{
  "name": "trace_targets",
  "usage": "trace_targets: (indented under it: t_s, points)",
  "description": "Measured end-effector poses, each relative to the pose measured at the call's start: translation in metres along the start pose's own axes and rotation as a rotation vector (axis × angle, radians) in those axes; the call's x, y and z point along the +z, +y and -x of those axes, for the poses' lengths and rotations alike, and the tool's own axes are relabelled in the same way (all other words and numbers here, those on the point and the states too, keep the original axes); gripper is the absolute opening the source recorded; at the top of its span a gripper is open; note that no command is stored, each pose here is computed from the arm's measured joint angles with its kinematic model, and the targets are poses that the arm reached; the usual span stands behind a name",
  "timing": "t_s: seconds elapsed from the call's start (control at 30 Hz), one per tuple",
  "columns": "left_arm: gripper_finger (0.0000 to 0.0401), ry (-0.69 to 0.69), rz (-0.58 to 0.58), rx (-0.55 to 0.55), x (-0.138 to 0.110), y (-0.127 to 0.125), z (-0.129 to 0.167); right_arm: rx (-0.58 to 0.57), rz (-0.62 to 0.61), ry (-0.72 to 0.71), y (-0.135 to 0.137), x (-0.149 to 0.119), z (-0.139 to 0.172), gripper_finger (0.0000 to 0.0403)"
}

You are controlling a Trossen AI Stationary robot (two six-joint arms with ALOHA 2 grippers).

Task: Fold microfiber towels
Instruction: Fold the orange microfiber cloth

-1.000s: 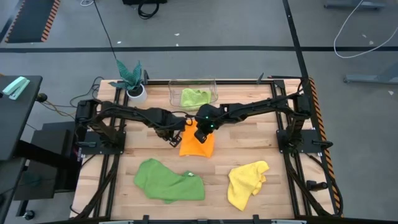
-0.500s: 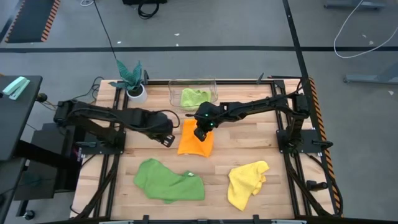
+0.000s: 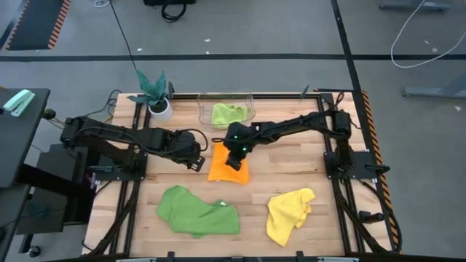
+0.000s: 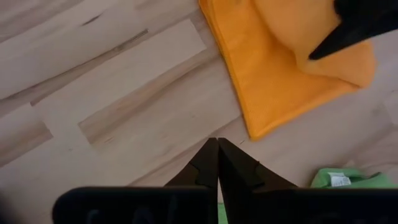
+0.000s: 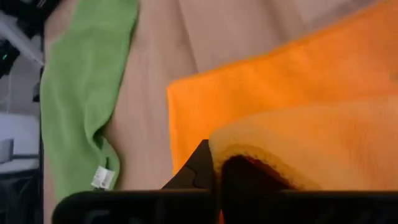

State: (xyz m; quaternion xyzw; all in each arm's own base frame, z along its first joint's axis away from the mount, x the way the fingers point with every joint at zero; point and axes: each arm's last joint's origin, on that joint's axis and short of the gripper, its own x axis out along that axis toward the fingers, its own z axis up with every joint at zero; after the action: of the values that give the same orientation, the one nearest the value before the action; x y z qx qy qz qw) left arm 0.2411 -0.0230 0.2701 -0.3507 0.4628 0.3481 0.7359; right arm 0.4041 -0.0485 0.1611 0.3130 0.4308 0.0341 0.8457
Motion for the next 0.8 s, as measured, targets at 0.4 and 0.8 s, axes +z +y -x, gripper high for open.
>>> trace_targets:
  t_s: [0.4,0.8]
  points:
    - [0.0014,-0.003,-0.003,-0.003,-0.001,-0.001,0.000,0.064,0.144,-0.058,0.009,0.027,0.003,0.0094]
    - [0.0026,-0.016,-0.003,-0.004,-0.001,-0.001,0.000,-0.034,0.057,-0.092,-0.025,0.035,0.007,0.0133]
